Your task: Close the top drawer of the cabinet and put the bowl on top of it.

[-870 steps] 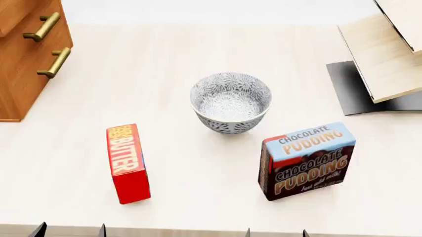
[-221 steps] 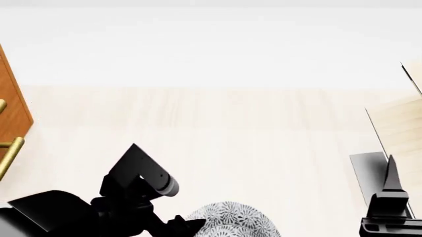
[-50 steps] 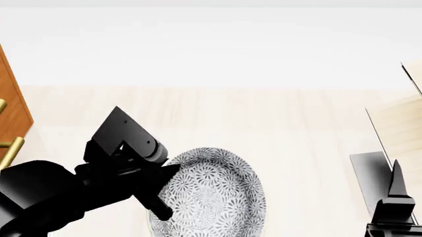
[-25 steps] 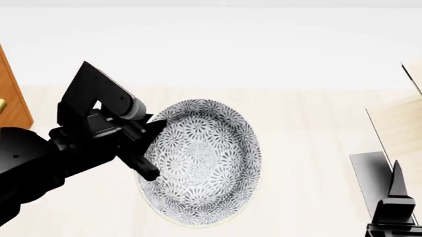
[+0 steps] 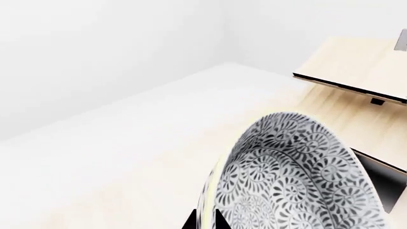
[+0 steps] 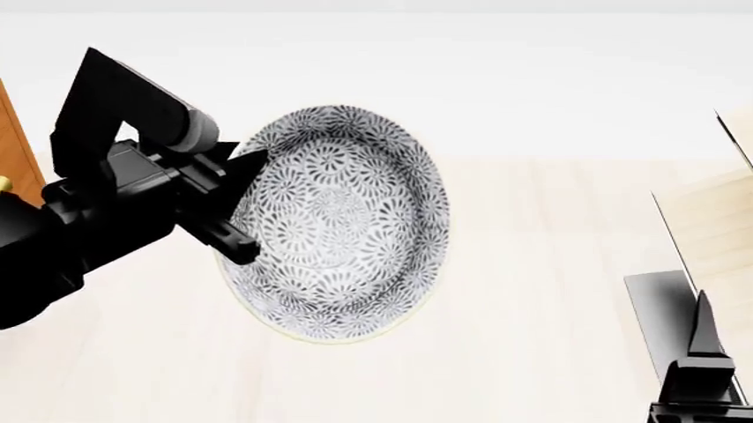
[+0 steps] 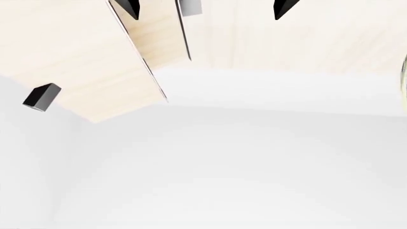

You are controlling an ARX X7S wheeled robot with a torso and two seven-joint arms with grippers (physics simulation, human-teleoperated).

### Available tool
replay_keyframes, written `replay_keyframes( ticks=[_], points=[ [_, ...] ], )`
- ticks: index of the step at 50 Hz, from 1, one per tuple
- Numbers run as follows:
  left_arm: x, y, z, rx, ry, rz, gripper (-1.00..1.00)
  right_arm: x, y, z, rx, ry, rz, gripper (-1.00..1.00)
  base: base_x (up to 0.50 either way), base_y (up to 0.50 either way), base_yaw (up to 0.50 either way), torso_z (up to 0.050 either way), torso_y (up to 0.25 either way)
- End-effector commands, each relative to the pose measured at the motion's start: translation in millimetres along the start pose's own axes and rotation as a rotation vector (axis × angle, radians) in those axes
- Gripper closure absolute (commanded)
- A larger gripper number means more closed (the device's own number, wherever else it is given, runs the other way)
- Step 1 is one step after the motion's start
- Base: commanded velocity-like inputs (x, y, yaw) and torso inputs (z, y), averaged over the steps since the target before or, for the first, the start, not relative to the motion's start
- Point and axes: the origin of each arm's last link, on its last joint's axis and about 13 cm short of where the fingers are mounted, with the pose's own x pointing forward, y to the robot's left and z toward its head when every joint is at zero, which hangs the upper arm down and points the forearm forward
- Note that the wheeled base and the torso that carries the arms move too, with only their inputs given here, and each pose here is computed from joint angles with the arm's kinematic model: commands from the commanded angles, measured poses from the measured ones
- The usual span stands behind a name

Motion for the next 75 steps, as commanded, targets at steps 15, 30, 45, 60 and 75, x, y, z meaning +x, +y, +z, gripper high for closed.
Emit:
replay_keyframes(
  ticks=[15,30,45,60,75],
  points=[
    [-21.0,4.6,42.9,-0.001,-0.127,0.044,1.00,-0.7,-2.6,11.2,-0.002,-0.015,-0.002,-1.00,0.00,0.00,0.00,0.000,0.000],
    [-36.3,11.4,64.4,-0.037,-0.191,0.071,1.00,-1.3,-0.3,7.5,-0.025,-0.044,0.004,-1.00,0.00,0.00,0.00,0.000,0.001],
    [-49.9,16.0,80.4,-0.037,-0.231,0.111,1.00,-3.5,-1.0,15.5,-0.043,-0.058,0.006,-1.00,0.00,0.00,0.00,0.000,0.001],
    [-56.8,21.1,83.5,-0.065,-0.257,0.131,1.00,-5.2,0.2,22.9,-0.076,-0.150,-0.038,-1.00,0.00,0.00,0.00,0.000,0.000],
    [-68.0,26.2,98.0,-0.118,-0.323,0.181,1.00,-5.3,1.2,24.1,-0.070,-0.187,-0.036,-1.00,0.00,0.00,0.00,0.000,0.001]
  ],
)
